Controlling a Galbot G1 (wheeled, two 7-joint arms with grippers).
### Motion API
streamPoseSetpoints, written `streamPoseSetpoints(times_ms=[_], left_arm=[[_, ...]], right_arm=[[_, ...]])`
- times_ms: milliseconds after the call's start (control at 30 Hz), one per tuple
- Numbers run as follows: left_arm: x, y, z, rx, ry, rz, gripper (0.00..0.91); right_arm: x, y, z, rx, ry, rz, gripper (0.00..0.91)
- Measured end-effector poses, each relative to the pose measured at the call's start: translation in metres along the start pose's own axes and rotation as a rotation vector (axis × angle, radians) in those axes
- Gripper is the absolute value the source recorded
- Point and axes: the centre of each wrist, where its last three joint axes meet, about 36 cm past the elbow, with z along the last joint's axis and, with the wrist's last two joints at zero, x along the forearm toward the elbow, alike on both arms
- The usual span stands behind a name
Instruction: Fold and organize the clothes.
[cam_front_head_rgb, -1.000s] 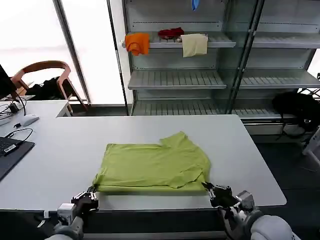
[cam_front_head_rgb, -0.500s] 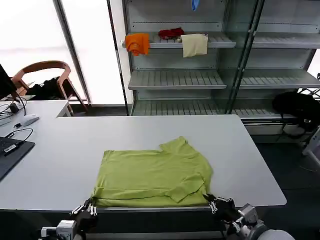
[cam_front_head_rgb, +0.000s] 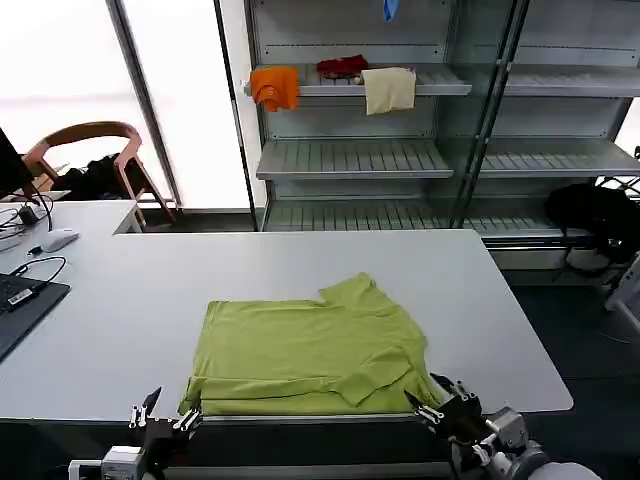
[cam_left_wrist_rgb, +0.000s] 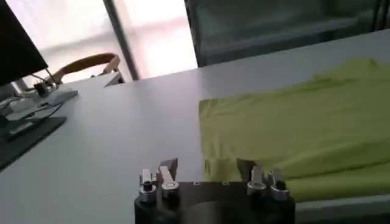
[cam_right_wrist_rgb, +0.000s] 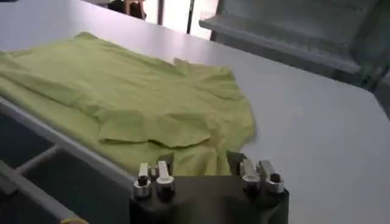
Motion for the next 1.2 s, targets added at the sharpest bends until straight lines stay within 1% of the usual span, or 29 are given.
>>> streamPoseSetpoints(times_ms=[133, 267, 433, 567, 700, 833, 1033, 1200], left_arm=[[0.001, 0.001, -0.011, 0.008, -0.041, 0.015, 0.907], [-0.009, 0.004, -0.021, 0.033, -0.081, 0.047, 0.907], [-0.034, 0.008, -0.028, 0.079, -0.117, 0.110, 0.907], [-0.061, 0.013, -0.033, 0.115, -0.144, 0.151, 0.907], [-0.090, 0.020, -0.037, 0.139, -0.154, 0.181, 0.907], [-0.119, 0.027, -0.042, 0.155, -0.152, 0.195, 0.907], [-0.158, 0.038, -0.047, 0.164, -0.119, 0.202, 0.907], [-0.186, 0.047, -0.052, 0.170, -0.091, 0.205, 0.907]], right_arm=[[-0.003, -0.008, -0.010, 0.001, -0.036, 0.028, 0.907], [-0.019, -0.023, -0.019, -0.013, -0.082, 0.058, 0.907], [-0.053, -0.043, -0.032, -0.040, -0.137, 0.065, 0.907], [-0.087, -0.057, -0.045, -0.062, -0.162, 0.049, 0.907], [-0.125, -0.065, -0.058, -0.083, -0.166, 0.016, 0.907], [-0.167, -0.069, -0.074, -0.101, -0.156, -0.019, 0.907], [-0.222, -0.068, -0.100, -0.115, -0.137, -0.056, 0.907], [-0.260, -0.063, -0.114, -0.122, -0.110, -0.075, 0.907]])
